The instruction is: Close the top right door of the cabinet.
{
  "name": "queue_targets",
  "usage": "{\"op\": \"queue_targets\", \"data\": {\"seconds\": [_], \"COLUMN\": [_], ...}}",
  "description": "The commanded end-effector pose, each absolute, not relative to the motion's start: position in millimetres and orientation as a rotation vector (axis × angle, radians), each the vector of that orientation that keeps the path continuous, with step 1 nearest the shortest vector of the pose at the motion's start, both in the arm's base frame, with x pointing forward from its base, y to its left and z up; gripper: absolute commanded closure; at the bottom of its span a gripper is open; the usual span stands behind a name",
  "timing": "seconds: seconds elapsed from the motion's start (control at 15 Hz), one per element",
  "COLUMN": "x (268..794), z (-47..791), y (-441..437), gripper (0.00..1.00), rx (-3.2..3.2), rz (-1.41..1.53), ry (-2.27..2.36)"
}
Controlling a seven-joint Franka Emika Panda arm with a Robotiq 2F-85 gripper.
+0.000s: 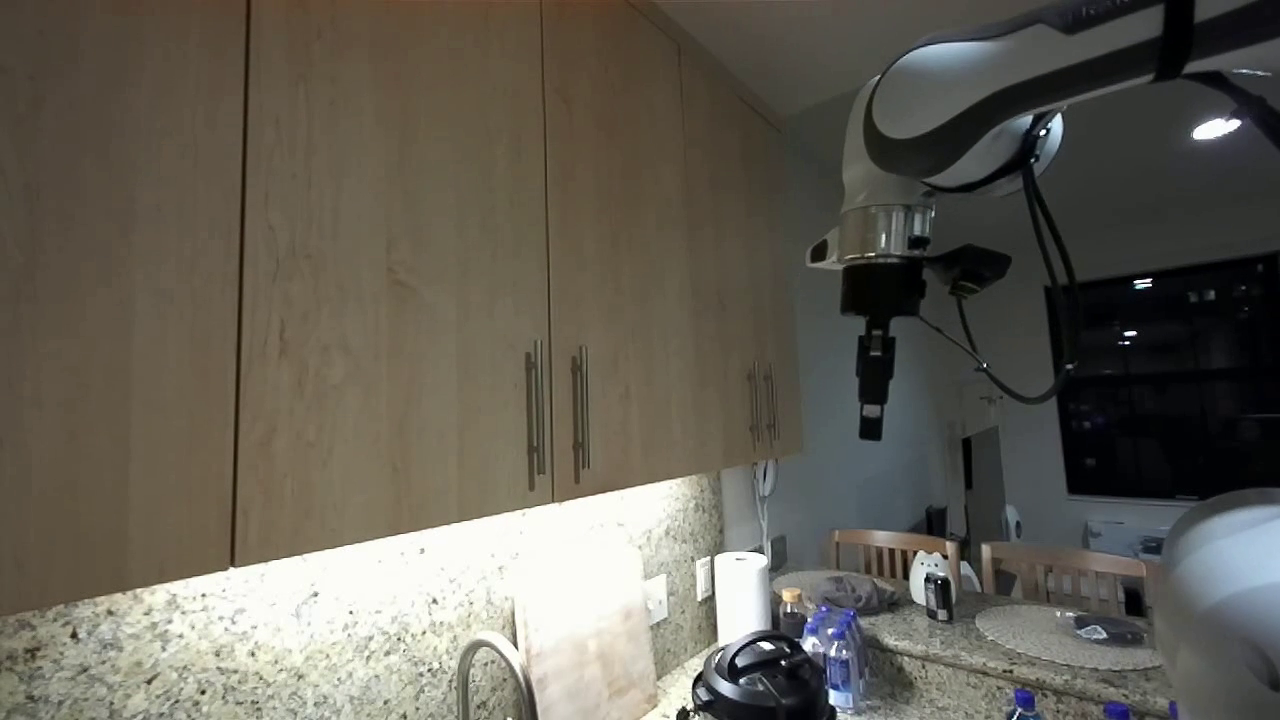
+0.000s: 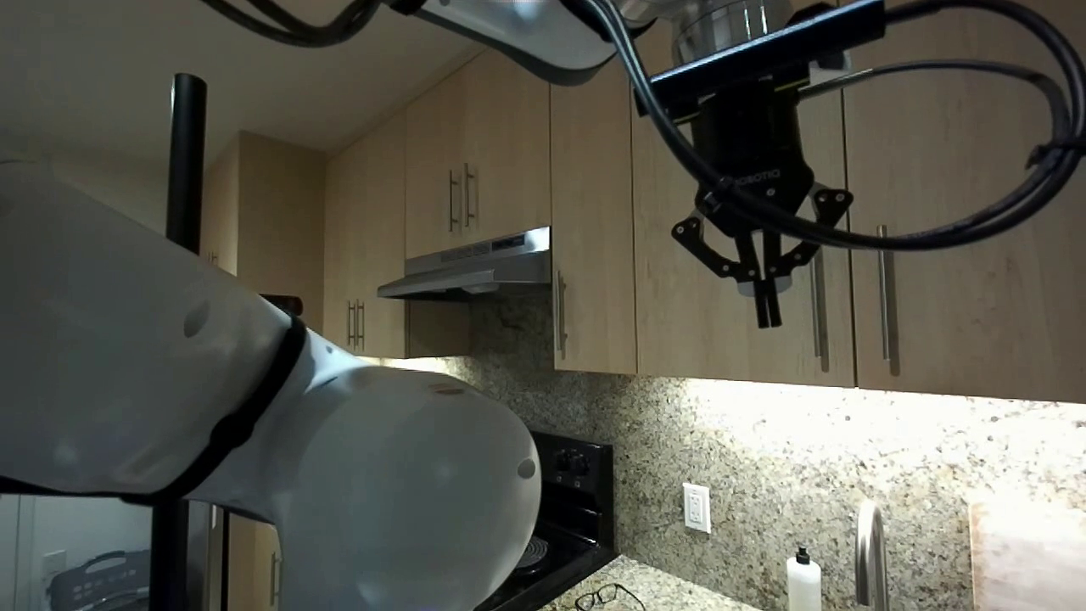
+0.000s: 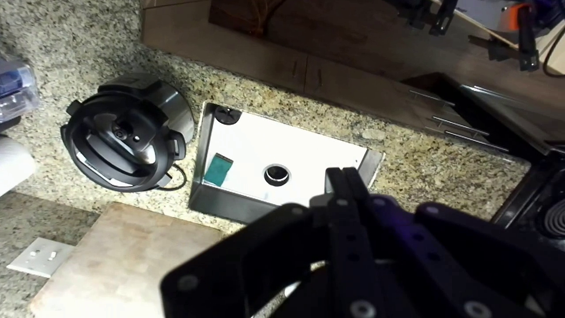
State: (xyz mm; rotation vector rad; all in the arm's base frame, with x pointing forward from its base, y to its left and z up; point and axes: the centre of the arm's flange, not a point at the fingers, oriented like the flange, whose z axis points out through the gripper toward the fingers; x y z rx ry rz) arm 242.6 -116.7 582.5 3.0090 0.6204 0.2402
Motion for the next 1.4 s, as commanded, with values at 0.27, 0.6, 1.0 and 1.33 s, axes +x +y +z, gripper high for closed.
{"op": "queue_targets", "data": {"seconds": [0.27,0.6,1.0,1.33], "x": [248,241,232,232], "z": [587,571,564,561], "y": [-150,-190,-210,-212], "gripper": [0.46,0.15,0.01,0.0], "rx": [3.049,3.017,3.029,3.032], "rz": [0.457,0.365,0.316,0.304], "ry": [0.485,0.386,0.346,0.343]}}
